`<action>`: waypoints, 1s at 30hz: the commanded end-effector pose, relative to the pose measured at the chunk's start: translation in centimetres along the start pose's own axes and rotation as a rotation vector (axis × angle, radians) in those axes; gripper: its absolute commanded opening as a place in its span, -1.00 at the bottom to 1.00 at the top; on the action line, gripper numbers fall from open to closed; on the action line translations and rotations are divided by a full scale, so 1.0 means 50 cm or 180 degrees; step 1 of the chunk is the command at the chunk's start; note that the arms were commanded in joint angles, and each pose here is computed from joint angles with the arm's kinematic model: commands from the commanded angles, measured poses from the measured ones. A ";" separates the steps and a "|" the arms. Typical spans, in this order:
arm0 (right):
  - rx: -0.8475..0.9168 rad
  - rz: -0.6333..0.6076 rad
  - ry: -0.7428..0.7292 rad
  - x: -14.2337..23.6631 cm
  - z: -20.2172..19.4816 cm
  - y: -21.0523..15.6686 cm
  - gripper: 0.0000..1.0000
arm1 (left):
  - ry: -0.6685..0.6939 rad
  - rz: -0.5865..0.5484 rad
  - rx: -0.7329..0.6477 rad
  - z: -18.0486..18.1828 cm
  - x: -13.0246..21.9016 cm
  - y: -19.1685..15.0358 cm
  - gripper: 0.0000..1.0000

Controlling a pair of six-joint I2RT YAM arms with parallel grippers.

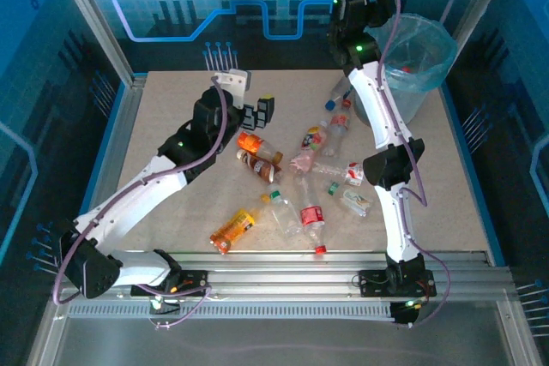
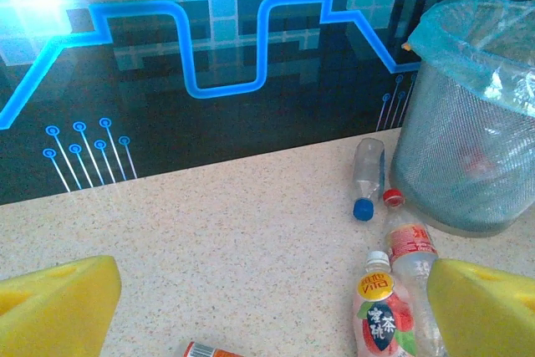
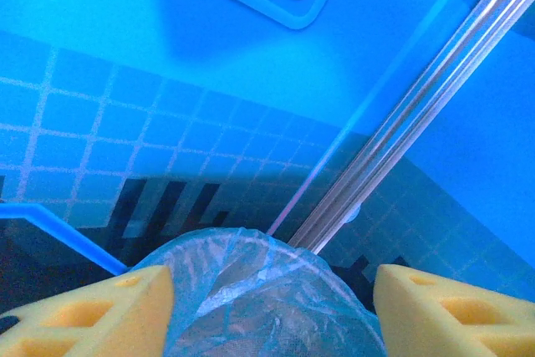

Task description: Put the plastic bottles in the bin

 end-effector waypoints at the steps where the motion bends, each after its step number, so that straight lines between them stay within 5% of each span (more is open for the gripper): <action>1: -0.0277 -0.0099 0.0188 0.047 -0.038 0.054 0.31 | 0.0036 0.0016 0.0125 0.016 0.020 0.002 0.90; 10: -0.0195 0.0016 0.1831 0.242 0.087 0.067 0.32 | 0.0010 0.0817 0.0147 0.022 0.064 -0.080 0.88; 17: 0.0169 0.0784 0.3303 0.463 0.194 -0.093 0.30 | -0.0124 0.1853 0.0398 0.015 0.154 -0.231 0.75; 23: 0.0170 0.1054 0.3721 0.578 0.174 -0.233 0.29 | -0.0288 0.2725 0.0675 -0.024 0.212 -0.370 0.66; 30: -0.0030 0.1162 0.3731 0.610 0.094 -0.346 0.31 | -0.0182 0.3253 0.0216 -0.074 0.235 -0.505 0.78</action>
Point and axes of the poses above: each hand's point on the last joint's axis, 136 mm out from that joint toward the fingers, its own x axis back along the fingers, its own z axis along the line the jaws close on, y = z × x, the point moved 1 cm from there along x, back along the fingers, and after that the axes turned 8 degrees about -x, right-handed, at the moved point
